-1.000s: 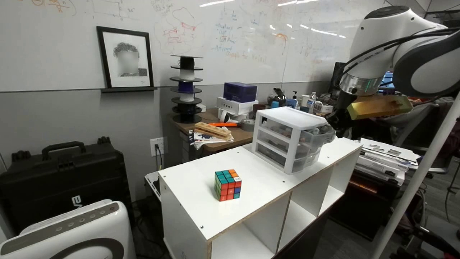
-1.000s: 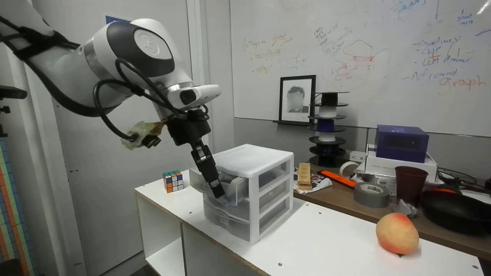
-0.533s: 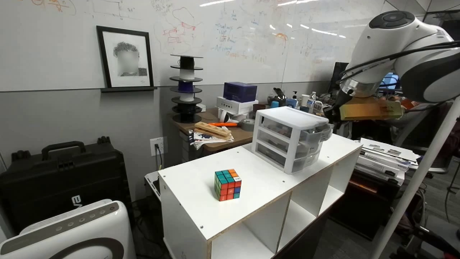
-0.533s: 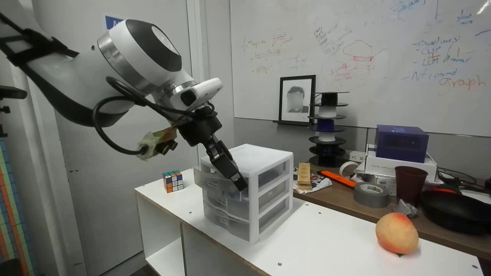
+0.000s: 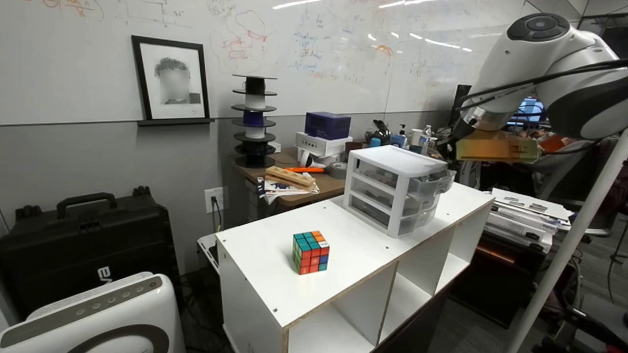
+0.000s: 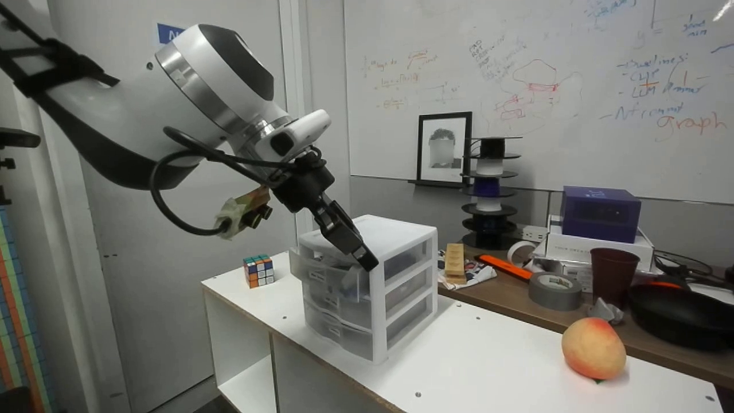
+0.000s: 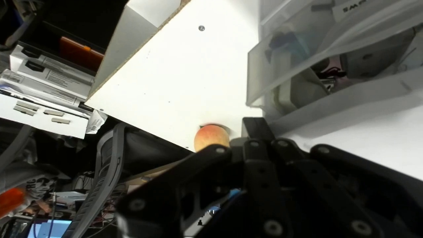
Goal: Put the paper in the topmost drawer and close it
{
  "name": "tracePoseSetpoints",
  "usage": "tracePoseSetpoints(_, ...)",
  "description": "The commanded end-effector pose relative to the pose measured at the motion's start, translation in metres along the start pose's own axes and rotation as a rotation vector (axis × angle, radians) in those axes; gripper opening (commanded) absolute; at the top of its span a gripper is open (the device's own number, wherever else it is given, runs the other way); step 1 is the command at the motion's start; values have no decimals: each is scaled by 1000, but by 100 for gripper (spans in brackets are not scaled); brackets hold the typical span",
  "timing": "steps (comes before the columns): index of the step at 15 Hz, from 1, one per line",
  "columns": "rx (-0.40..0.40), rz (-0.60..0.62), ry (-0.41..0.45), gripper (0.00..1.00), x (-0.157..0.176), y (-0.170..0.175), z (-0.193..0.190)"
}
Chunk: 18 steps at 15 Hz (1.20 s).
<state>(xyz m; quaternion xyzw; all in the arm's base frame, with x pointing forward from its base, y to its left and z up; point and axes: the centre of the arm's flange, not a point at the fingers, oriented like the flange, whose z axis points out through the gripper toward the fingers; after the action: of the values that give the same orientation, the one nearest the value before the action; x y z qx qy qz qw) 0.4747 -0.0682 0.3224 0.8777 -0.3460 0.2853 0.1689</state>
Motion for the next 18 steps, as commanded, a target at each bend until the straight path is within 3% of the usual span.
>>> tracePoseSetpoints(1,56,-19,41,0,-6,5,-35)
tracePoseSetpoints(5,44,-90,70,0,-14,14,-96)
tracePoseSetpoints(8,64,-194,41,0,-33,11,-143)
tracePoseSetpoints(12,220,-368,-81,0,-69,-11,-176)
tracePoseSetpoints(18,434,-554,-253,1,-83,-23,-160)
